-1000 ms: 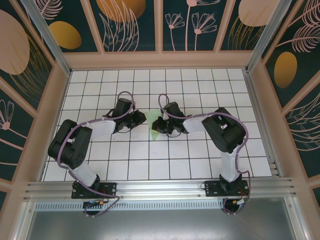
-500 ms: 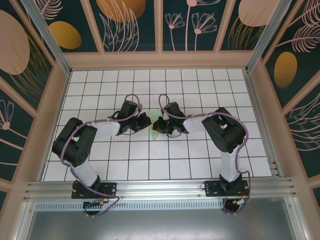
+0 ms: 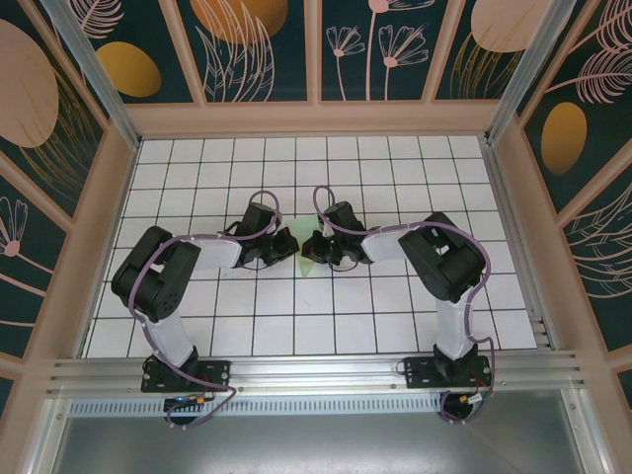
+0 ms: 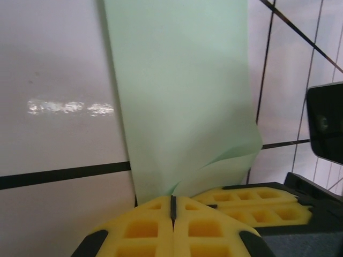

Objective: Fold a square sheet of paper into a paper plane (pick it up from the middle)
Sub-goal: Third fold the triangle at the center of the table.

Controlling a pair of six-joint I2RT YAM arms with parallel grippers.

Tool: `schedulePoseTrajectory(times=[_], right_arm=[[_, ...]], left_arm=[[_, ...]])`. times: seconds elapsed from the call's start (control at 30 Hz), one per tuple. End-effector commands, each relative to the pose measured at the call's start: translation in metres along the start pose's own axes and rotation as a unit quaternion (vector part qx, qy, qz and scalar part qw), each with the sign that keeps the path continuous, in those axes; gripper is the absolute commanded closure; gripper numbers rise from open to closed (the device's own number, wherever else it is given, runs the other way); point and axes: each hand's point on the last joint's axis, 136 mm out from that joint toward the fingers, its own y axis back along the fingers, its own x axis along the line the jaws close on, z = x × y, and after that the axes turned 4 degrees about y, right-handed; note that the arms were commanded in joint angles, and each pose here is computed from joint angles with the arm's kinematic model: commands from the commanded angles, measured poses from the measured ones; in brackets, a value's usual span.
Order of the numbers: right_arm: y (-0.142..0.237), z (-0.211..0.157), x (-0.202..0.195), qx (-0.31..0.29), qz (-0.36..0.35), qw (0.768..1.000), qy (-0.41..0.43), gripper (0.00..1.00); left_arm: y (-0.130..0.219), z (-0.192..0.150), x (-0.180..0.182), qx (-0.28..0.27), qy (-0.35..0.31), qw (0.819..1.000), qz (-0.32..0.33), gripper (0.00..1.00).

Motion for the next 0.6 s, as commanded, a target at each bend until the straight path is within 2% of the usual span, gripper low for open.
schedulePoseTrajectory(times=[0.0,0.23,0.4,0.57], right_arm=[[-0.005,-0.009,-0.02,0.015,-0.027,0.999,-0.013,1.0],[0.003,0.002,0.004,0.002,0.008,1.0,0.004,1.0],[0.024,0.012,0.029,-0.025,0.039,0.999,0.029,1.0],[0.035,-0.002,0.019,-0.025,0.035,0.999,0.022,1.0]], left_arm=[[-0.006,-0.003,0.012,0.005,0.004,1.0,0.029,1.0],[-0.009,-0.003,0.026,0.004,-0.002,0.998,0.061,1.0],[-0.009,-0.004,0.039,0.004,-0.008,0.996,0.086,1.0],[-0.011,-0.006,0.045,0.006,-0.01,0.995,0.096,1.0]])
